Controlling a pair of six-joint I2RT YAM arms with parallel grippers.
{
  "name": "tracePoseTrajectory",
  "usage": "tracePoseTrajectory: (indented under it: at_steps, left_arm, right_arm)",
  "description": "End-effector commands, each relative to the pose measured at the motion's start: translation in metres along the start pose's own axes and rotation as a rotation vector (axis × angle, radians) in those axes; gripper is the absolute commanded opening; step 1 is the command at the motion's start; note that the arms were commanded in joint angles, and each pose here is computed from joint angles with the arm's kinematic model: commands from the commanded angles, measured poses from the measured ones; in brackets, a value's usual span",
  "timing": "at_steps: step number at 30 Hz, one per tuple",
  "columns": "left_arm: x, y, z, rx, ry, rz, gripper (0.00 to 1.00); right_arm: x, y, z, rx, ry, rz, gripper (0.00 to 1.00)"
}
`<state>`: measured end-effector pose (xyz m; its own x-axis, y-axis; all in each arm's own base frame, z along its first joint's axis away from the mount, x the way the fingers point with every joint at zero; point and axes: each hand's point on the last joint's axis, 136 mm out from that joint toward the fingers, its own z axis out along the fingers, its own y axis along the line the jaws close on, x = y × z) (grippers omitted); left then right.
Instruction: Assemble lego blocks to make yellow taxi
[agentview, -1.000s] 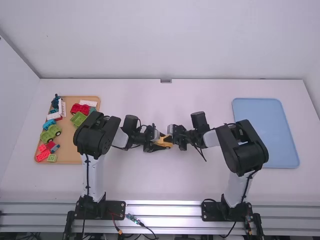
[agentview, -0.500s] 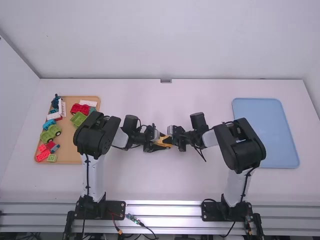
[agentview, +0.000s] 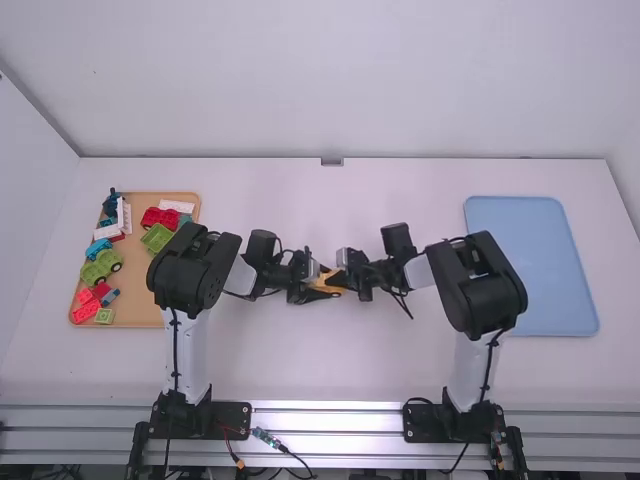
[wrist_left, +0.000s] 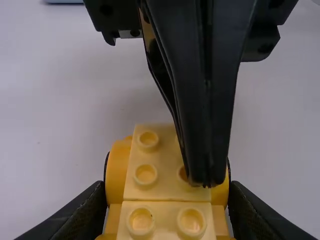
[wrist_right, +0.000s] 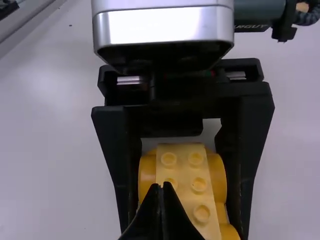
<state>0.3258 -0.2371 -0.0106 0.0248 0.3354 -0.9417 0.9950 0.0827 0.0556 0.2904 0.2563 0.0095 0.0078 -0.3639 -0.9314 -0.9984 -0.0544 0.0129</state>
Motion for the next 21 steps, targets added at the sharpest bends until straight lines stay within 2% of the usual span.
tracePoseTrajectory:
  at_steps: [1,5,7,16,21]
  left_arm:
    - [0.012,-0.003,0.001,-0.010,0.039,-0.018,0.22]
    - [0.012,-0.003,0.001,-0.010,0.039,-0.019,0.22]
    - [0.012,-0.004,0.001,-0.009,0.040,-0.021,0.22]
    - [0.012,-0.004,0.001,-0.009,0.040,-0.021,0.22]
    - [0.013,-0.005,0.001,-0.008,0.041,-0.023,0.23]
  right_arm:
    - [0.047,-0.006,-0.004,0.067,0.123,0.091,0.00]
    - [0.028,-0.003,-0.007,0.032,0.035,-0.005,0.00]
    - [0.007,-0.006,-0.016,0.026,-0.033,-0.052,0.00]
    - [-0.049,-0.019,-0.038,0.090,-0.071,-0.184,0.00]
    - [-0.066,-0.034,-0.055,0.183,-0.038,-0.137,0.00]
